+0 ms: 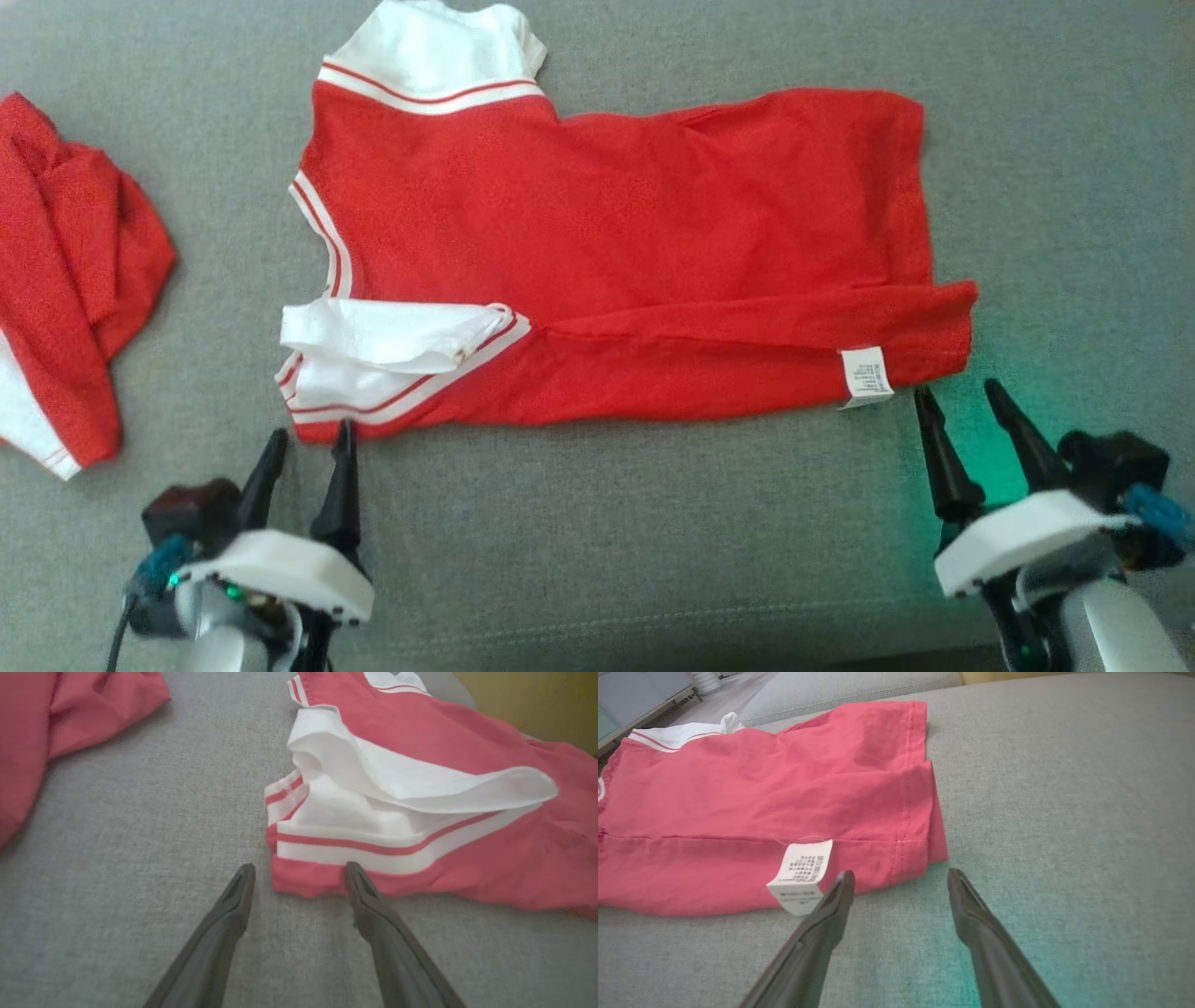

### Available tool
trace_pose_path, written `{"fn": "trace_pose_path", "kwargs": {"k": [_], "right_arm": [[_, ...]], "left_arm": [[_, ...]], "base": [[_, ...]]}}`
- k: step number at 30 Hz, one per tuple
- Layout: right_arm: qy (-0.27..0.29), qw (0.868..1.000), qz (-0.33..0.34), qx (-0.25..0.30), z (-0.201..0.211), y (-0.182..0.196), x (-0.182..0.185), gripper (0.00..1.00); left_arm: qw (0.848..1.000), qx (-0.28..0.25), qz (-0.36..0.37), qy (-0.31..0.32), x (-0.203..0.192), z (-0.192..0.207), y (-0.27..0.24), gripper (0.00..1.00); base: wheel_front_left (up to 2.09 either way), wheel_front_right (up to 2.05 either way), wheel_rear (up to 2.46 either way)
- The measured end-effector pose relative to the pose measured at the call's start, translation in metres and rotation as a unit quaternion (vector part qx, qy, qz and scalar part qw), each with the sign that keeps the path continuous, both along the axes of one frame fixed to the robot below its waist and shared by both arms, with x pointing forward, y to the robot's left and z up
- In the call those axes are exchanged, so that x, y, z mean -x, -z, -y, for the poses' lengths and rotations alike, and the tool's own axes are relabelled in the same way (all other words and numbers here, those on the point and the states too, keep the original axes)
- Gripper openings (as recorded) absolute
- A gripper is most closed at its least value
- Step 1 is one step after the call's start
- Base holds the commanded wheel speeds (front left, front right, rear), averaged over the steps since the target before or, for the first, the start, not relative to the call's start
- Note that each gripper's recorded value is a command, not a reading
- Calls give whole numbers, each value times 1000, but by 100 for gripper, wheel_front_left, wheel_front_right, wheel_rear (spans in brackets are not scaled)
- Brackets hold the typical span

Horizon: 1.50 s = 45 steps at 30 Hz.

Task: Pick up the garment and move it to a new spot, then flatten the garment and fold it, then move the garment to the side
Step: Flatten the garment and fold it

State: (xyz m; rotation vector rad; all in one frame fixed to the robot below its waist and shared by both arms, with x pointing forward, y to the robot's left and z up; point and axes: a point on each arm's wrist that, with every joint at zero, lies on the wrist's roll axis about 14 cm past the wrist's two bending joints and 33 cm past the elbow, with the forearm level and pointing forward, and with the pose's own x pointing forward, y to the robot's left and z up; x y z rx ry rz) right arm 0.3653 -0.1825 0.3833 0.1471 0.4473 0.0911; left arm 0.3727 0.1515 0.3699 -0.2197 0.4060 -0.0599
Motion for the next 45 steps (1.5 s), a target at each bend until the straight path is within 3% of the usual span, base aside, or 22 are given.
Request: {"fn": "trace_pose_path", "kwargs": {"k": [13, 14, 15, 16, 17, 18, 19, 21, 31, 45], "right_arm": [[-6, 999, -48, -8, -3, 26, -22, 100], [-5, 999, -47, -11, -3, 26, -25, 100], [-5, 999, -47, -12, -4, 26, -28, 100], [-5, 999, -45, -15, -5, 26, -32, 100], [-5, 999, -45, -18, -6, 25, -35, 100], [-6, 999, -44, -21, -7, 25, -38, 100], [-5, 999, -46, -25, -7, 26, -39, 59], [-3, 998, -46, -30, -8, 26, -41, 0], [11, 998, -33, -57, -9, 16, -35, 0], [38, 995, -67, -62, 8, 9, 23, 0]], "left_arm": [[999, 41, -28, 2, -22, 5, 14, 100], [999, 43, -30, 2, -24, 5, 15, 80], [999, 43, -30, 3, -26, 5, 16, 53], [999, 44, -31, 6, -27, 6, 16, 37], [998, 44, -32, 9, -29, 7, 17, 11], [998, 46, -33, 16, -29, 10, 17, 0], [998, 46, -34, 17, -29, 11, 18, 0], [998, 48, -34, 15, -30, 10, 18, 0], [998, 58, -8, 10, -31, 9, 2, 0], [998, 45, -49, -9, 25, -4, -10, 0]], "base": [[0, 0, 0], [0, 0, 0], [0, 0, 0], [0, 0, 0], [0, 0, 0], [0, 0, 0], [0, 0, 0], [0, 0, 0], [0, 0, 0], [0, 0, 0]]}}
